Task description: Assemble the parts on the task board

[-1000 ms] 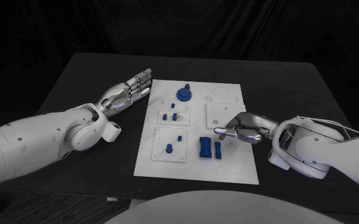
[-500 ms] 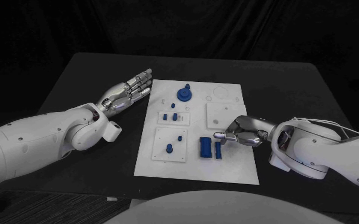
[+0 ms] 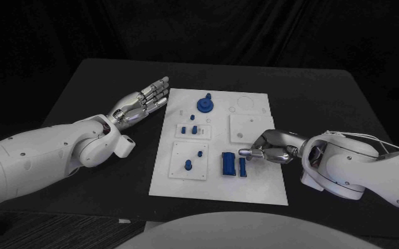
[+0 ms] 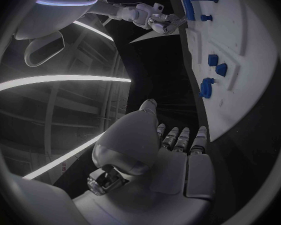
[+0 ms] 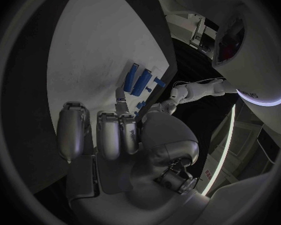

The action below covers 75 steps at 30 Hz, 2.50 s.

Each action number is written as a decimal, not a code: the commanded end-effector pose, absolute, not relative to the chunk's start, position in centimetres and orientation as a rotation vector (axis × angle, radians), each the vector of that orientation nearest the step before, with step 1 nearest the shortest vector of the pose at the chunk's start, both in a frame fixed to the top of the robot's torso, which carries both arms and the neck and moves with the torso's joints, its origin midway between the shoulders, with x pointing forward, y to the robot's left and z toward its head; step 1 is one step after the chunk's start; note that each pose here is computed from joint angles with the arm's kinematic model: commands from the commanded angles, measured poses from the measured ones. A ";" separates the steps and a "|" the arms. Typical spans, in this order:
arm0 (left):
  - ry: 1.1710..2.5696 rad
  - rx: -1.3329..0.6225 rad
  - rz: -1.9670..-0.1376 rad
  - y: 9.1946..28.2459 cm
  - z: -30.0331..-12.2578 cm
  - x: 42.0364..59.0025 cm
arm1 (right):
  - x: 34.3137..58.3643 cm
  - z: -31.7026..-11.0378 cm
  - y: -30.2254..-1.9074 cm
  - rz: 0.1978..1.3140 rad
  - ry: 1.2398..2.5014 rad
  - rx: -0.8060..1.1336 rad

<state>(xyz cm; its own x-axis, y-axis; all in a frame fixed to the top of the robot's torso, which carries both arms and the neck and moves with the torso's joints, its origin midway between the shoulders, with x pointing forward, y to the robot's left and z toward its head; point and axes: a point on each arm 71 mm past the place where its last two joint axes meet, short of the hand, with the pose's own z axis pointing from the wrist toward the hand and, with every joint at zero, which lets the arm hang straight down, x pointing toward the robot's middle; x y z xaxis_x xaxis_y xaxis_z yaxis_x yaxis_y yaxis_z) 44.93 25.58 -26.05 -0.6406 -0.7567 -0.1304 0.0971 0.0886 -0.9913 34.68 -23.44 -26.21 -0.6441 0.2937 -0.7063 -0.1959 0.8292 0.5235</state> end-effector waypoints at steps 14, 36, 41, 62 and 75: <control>1.699 -0.653 -1.647 25.5 -26.0 44.8 | 34.5 -25.3 -22.9 0.769 2.029 0.041; 1.705 -0.654 -1.648 25.5 -26.1 44.8 | 34.5 -26.0 -22.5 0.758 2.113 0.034; 1.708 -0.654 -1.649 25.4 -26.1 44.8 | 34.5 -26.2 -22.4 0.750 2.131 0.031; 1.712 -0.657 -1.646 25.5 -26.1 44.9 | 34.8 -26.6 -23.2 0.619 2.152 0.026; 1.713 -0.658 -1.644 25.6 -26.2 44.9 | 34.9 -26.3 -23.2 0.659 2.090 -0.001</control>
<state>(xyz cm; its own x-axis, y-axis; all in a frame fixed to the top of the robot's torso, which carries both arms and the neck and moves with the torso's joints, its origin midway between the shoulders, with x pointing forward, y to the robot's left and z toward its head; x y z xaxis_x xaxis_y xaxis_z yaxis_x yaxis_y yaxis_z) 44.95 25.70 -26.20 -0.6438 -0.7546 -0.1271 0.0852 0.0944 -0.9919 34.93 -23.16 -26.44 -0.6065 0.2401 -0.7580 -0.2243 0.8630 0.4528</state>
